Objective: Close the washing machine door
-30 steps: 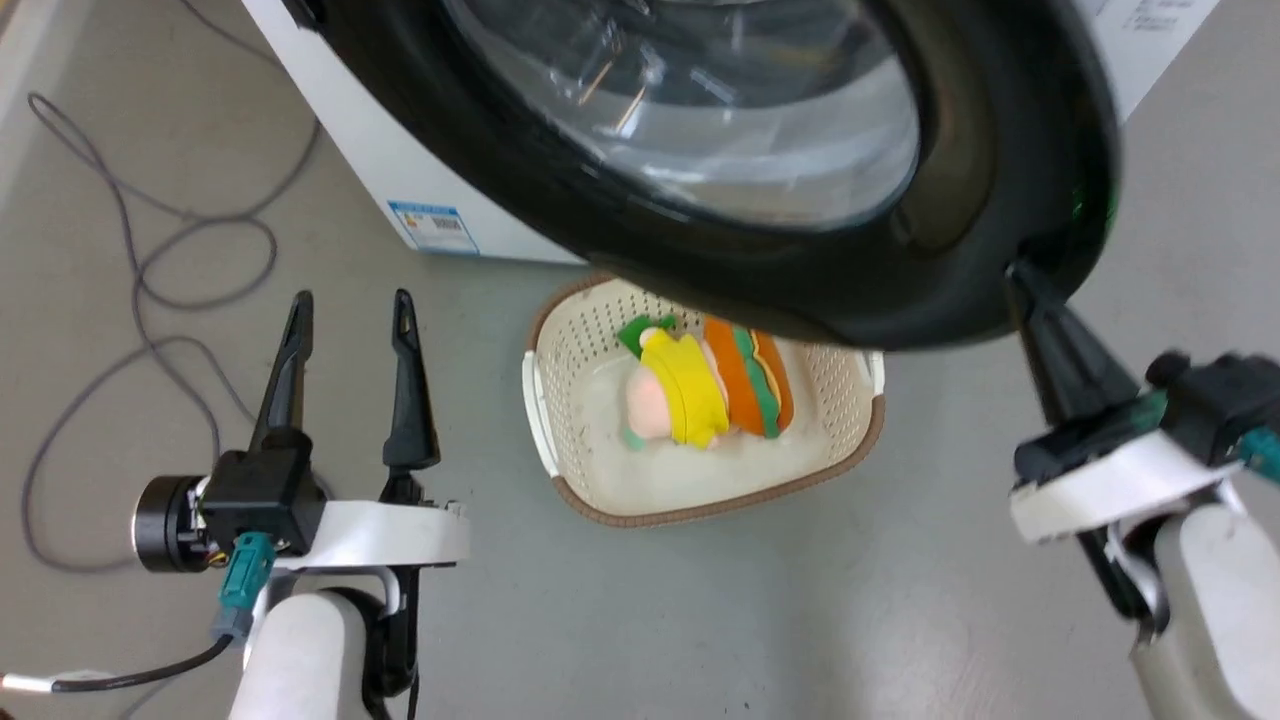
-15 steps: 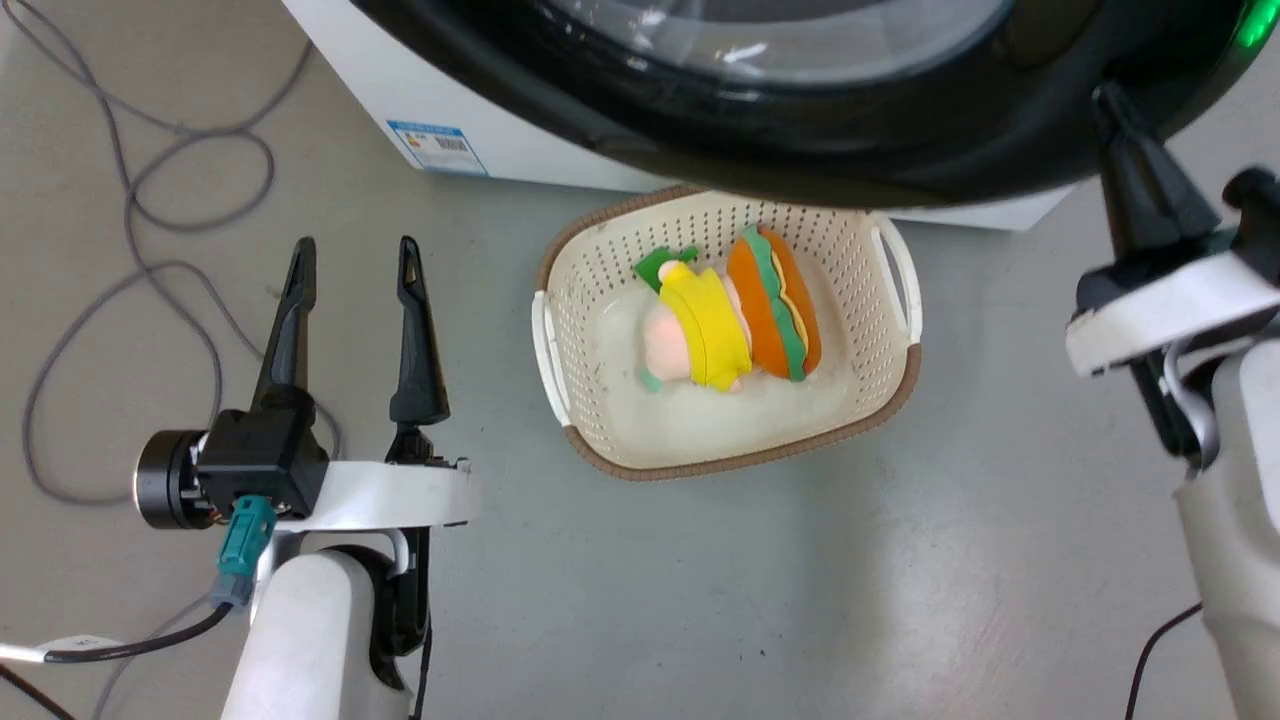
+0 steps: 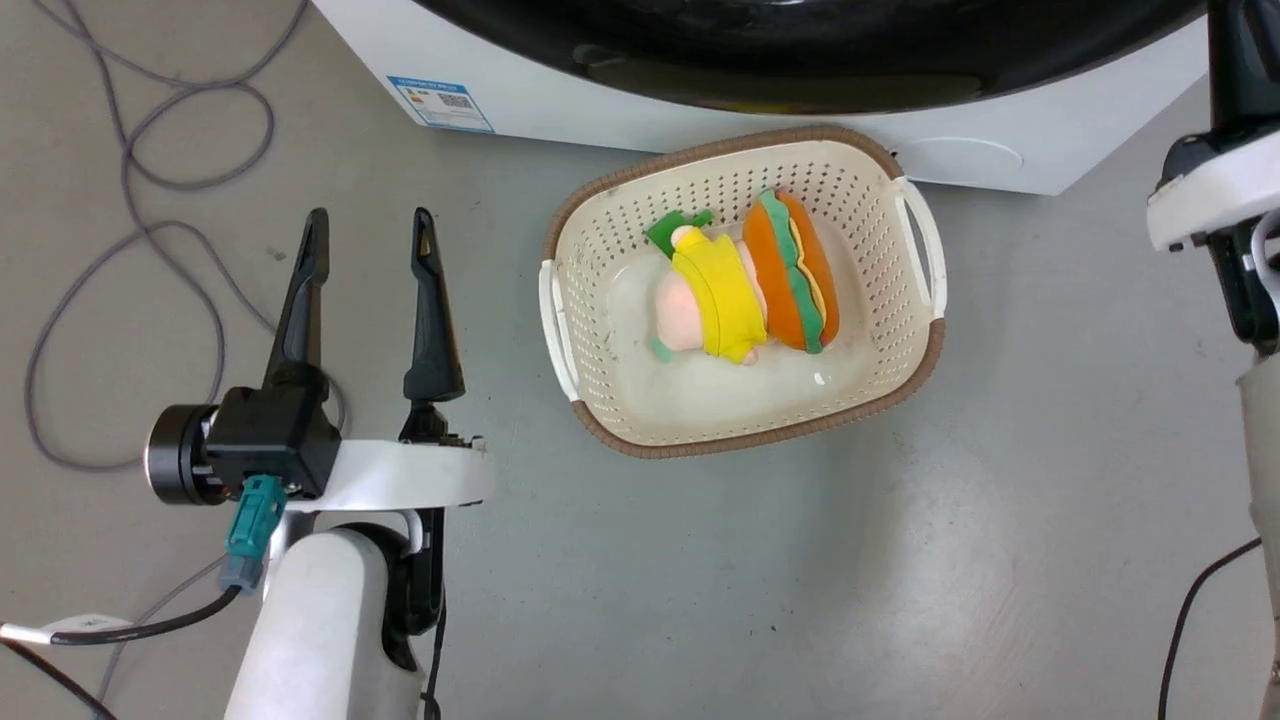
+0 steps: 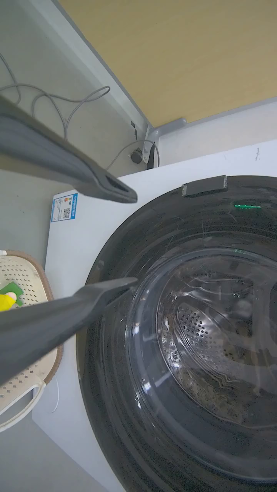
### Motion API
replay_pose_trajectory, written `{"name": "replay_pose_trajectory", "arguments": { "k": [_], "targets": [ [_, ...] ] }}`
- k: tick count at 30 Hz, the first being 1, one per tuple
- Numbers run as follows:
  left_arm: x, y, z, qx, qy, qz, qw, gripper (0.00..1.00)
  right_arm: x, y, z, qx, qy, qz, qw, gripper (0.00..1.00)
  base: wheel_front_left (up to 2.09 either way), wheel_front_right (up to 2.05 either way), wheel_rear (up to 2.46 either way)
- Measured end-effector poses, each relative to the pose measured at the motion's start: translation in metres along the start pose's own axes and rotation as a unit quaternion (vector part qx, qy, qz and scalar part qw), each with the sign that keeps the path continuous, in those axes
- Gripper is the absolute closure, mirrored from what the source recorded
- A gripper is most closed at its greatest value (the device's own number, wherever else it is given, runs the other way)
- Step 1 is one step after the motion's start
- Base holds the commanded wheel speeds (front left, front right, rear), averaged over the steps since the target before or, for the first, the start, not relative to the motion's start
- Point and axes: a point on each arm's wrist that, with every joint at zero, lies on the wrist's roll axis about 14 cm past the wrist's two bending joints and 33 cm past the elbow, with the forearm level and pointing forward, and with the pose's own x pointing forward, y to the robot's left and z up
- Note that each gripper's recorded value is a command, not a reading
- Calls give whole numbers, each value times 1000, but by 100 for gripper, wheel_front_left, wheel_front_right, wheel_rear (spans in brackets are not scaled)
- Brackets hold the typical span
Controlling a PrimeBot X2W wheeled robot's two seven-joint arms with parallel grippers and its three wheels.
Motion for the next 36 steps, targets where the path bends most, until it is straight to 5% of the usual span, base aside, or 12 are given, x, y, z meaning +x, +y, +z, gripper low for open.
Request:
{"name": "replay_pose_trajectory", "arguments": {
  "k": [11, 24, 31, 32, 33, 34, 36],
  "targets": [
    [-5, 5, 17, -2, -16, 8, 1000, 0, -14, -7, 35, 8, -35, -20, 999, 100, 0, 0, 0],
    [-27, -8, 39, -8, -30, -14, 999, 0, -97, -40, 130, 0, -153, -84, 985, 100, 0, 0, 0],
    [-41, -18, 51, -11, -38, -29, 999, 0, -150, -45, 138, 9, -161, -114, 980, 100, 0, 0, 0],
    [-43, -19, 52, -11, -40, -32, 999, 0, -158, -45, 134, 12, -154, -118, 981, 90, 0, 0, 0],
    [-46, -19, 54, -11, -41, -34, 999, 0, -164, -44, 130, 14, -147, -119, 982, 58, 0, 0, 0],
    [-48, -20, 55, -10, -41, -36, 998, 0, -170, -42, 125, 16, -140, -119, 983, 6, 0, 0, 0],
    [-52, -21, 57, -9, -43, -38, 998, 0, -181, -40, 120, 18, -131, -119, 984, 0, 0, 0, 0]
  ]
}}
